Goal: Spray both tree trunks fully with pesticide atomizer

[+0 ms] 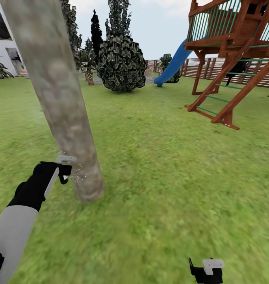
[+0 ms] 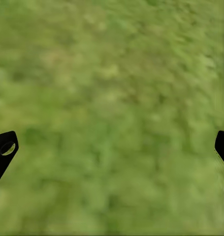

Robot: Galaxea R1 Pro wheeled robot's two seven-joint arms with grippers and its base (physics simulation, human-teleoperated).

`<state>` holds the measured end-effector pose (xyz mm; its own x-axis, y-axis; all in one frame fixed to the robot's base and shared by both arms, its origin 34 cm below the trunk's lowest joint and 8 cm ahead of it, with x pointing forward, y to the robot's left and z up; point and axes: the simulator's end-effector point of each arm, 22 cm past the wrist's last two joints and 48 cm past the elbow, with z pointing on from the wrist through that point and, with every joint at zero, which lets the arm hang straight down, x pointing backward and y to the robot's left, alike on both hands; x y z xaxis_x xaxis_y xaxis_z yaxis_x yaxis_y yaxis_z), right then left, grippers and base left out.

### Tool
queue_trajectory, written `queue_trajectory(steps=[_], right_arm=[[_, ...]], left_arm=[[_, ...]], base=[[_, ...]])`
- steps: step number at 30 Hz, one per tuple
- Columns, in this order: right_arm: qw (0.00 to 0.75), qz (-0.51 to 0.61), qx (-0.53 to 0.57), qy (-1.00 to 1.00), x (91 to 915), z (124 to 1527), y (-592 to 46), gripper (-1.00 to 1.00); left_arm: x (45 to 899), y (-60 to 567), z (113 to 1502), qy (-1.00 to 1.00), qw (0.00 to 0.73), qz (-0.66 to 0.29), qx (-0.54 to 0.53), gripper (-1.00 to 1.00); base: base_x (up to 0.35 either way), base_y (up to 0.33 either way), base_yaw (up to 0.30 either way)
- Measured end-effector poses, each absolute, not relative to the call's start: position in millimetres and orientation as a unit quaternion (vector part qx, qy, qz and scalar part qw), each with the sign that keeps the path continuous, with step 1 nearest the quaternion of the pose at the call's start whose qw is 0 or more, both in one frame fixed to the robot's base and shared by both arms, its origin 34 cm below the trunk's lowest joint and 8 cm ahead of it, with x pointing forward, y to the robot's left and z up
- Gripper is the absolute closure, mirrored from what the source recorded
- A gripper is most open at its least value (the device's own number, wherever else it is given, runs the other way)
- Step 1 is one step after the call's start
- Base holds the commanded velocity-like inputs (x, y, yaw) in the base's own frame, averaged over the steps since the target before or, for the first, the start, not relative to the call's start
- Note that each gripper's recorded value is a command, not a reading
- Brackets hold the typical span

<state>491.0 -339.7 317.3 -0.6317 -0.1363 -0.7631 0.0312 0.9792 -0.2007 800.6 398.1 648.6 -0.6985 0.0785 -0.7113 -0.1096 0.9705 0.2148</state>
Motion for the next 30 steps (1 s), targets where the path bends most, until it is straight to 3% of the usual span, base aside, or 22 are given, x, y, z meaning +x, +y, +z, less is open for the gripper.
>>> queue_trajectory(steps=[11,19,30], right_arm=[[0.429,-0.098,-0.028,0.898,492,318,-340,-1.0],[0.429,-0.097,-0.029,0.898,492,317,-339,-1.0],[0.429,-0.098,-0.029,0.898,492,318,-340,-1.0]], left_arm=[[801,402,652,0.912,0.39,0.123,-0.012,1.0],[799,403,650,0.914,0.385,0.125,-0.013,1.0],[785,438,641,0.918,0.364,0.154,-0.023,1.0]], base=[[0.0,-0.27,0.008],[0.007,-0.27,0.26],[0.187,-0.227,0.029]])
